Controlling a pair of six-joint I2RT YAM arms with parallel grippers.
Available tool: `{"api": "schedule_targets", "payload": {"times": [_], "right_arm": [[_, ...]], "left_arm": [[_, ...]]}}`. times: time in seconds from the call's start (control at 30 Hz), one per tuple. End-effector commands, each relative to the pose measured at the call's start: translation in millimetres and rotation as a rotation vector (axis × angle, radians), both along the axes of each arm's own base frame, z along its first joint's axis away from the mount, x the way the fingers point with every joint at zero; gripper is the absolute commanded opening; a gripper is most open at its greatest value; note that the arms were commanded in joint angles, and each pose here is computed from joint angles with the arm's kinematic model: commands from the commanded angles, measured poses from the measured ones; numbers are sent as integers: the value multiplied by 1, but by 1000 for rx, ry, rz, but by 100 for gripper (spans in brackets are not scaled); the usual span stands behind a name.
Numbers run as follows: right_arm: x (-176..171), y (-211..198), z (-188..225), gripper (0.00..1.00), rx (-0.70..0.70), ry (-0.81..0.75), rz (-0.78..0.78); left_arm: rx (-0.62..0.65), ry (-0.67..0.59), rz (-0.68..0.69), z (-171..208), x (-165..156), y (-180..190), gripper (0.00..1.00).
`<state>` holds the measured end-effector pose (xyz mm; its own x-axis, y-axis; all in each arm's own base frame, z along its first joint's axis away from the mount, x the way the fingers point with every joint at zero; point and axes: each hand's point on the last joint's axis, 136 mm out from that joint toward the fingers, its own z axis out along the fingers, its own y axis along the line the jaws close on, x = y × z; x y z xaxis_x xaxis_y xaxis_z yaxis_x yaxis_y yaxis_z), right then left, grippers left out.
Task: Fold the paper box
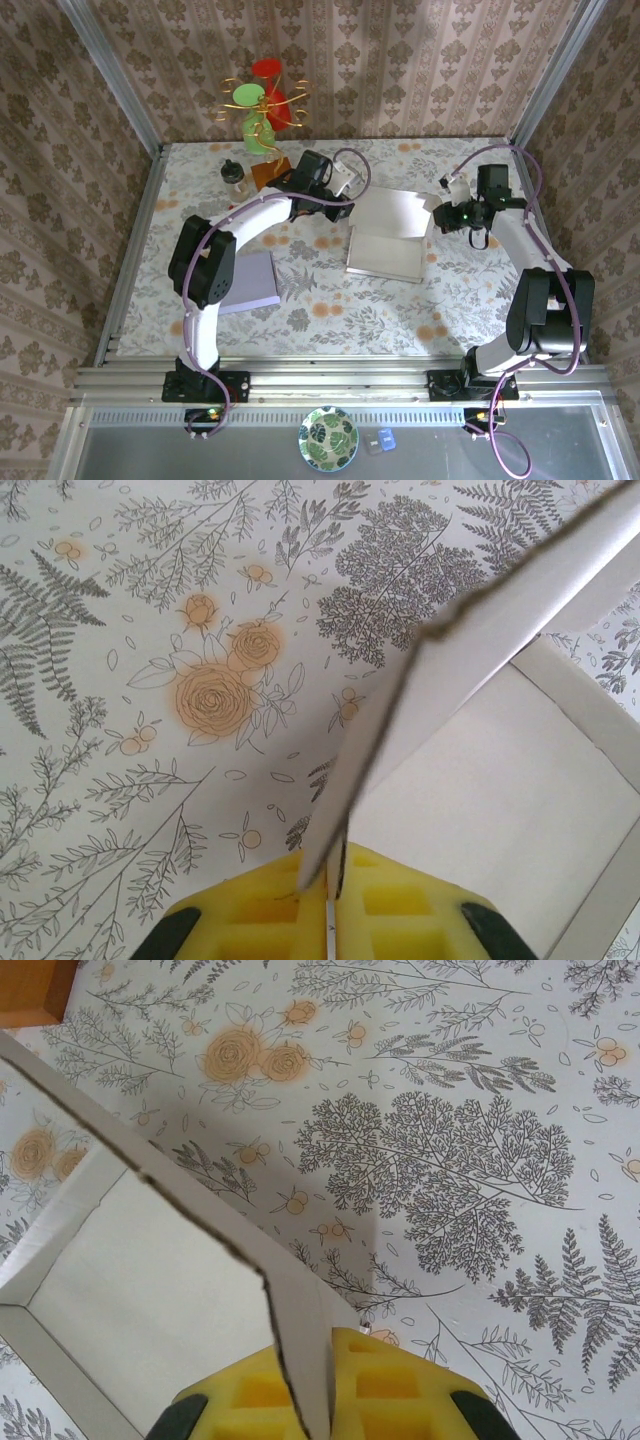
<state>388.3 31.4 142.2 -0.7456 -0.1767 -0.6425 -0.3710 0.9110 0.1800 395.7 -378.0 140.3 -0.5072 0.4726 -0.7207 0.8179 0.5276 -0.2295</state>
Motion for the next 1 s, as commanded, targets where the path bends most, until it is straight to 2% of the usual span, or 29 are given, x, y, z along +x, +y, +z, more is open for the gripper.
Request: {"api": "schedule_targets", "payload": {"times": [0.0,0.17,0.33,0.57,0.73,0.97], "right_arm": [[5,4,6,3,-31,-11,20],[7,4,7,0,-54,-13,16],[12,7,9,0,-94,-15,-8],[25,20,14,0,-113,-46,-142],[36,36,25,0,-74,-136,-262],[48,49,41,0,33,-256,-337]], "left_arm": [[-27,-7,-20,9,1,-10,8],[-45,-13,-27,16,0,-15,0],[-37,-25,-9,22,-4,-20,0],[11,-41,176,17,3,-11,0],[-61,-15,287,17,9,-7,0],[-120,-69,304,33,17,-8,0]]}}
